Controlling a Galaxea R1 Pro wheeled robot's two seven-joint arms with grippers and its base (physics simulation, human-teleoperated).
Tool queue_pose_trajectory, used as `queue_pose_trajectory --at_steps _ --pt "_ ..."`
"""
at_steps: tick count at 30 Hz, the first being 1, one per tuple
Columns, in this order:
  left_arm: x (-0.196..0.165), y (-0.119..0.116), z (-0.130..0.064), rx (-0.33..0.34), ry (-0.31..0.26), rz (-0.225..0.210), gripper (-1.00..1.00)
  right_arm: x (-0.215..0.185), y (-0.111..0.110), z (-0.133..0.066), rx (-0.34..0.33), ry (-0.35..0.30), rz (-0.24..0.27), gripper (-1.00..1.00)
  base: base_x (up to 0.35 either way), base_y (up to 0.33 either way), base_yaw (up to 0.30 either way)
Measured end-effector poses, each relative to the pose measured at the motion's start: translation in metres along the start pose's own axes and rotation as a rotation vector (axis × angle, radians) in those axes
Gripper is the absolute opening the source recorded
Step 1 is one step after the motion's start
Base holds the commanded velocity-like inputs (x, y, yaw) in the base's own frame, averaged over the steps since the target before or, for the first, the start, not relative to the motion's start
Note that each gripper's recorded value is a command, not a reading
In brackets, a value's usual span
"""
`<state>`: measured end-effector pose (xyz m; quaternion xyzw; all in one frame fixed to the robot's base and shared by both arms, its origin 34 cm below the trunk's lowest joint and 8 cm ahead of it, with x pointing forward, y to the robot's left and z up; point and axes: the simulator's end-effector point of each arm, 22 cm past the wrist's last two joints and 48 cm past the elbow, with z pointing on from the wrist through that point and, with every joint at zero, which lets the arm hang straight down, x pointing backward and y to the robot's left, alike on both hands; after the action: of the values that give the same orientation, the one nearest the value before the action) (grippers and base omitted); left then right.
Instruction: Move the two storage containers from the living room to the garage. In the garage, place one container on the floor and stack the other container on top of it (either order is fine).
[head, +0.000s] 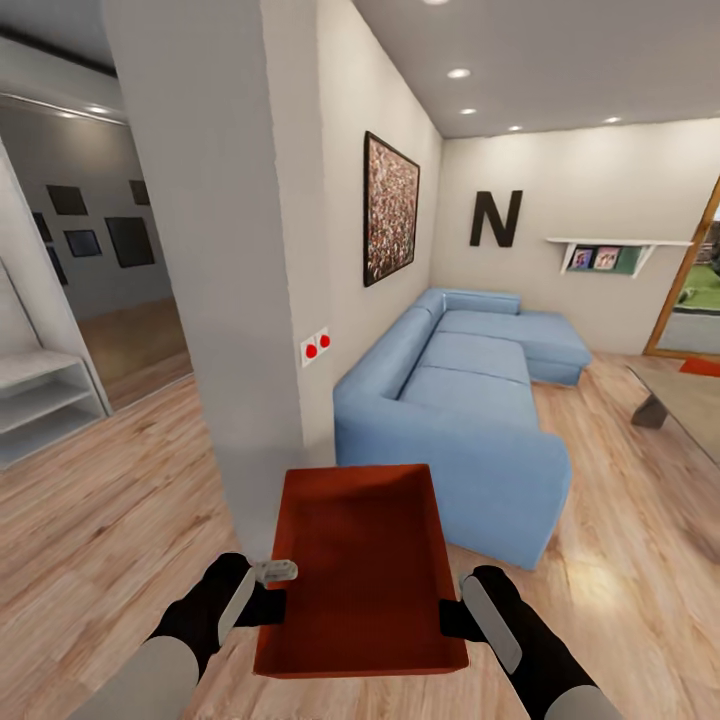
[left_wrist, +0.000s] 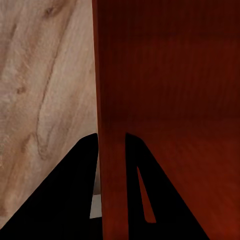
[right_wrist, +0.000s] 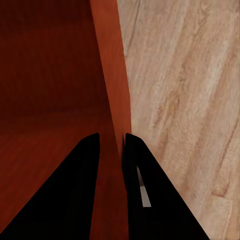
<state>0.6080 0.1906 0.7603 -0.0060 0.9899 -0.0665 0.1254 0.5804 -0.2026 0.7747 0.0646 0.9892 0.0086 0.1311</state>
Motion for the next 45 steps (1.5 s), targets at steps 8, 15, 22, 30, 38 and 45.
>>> queue_pose_trajectory --at_steps 8,15,22,30,38,45 --pt "-0.0002 -0.0001 -0.0001 0.000 0.000 0.000 -1.00 -0.0001 -0.0001 0.0000 0.000 0.000 0.000 -1.00 0.000 0.000 0.282" --pt "0.0000 -0.0001 0.0000 0.000 0.000 0.000 -1.00 0.0000 -0.0001 0.0000 0.000 0.000 0.000 -1.00 0.000 0.000 0.282" --pt "0.0001 -0.0001 0.0000 0.000 0.000 0.000 -1.00 0.0000 -0.0001 0.0000 0.000 0.000 0.000 -1.00 0.000 0.000 0.282" --pt "-0.0001 -0.0001 0.0000 0.000 0.000 0.000 -1.00 0.0000 -0.0001 0.0000 0.000 0.000 0.000 -1.00 0.000 0.000 0.282" --pt "0.0000 -0.0001 0.0000 0.000 0.000 0.000 -1.00 0.0000 -0.0001 0.0000 0.000 0.000 0.000 -1.00 0.000 0.000 0.282" --pt "0.0000 -0.0001 0.0000 0.000 0.000 0.000 -1.00 -0.0001 -0.0001 0.0000 0.000 0.000 0.000 -1.00 0.000 0.000 0.282"
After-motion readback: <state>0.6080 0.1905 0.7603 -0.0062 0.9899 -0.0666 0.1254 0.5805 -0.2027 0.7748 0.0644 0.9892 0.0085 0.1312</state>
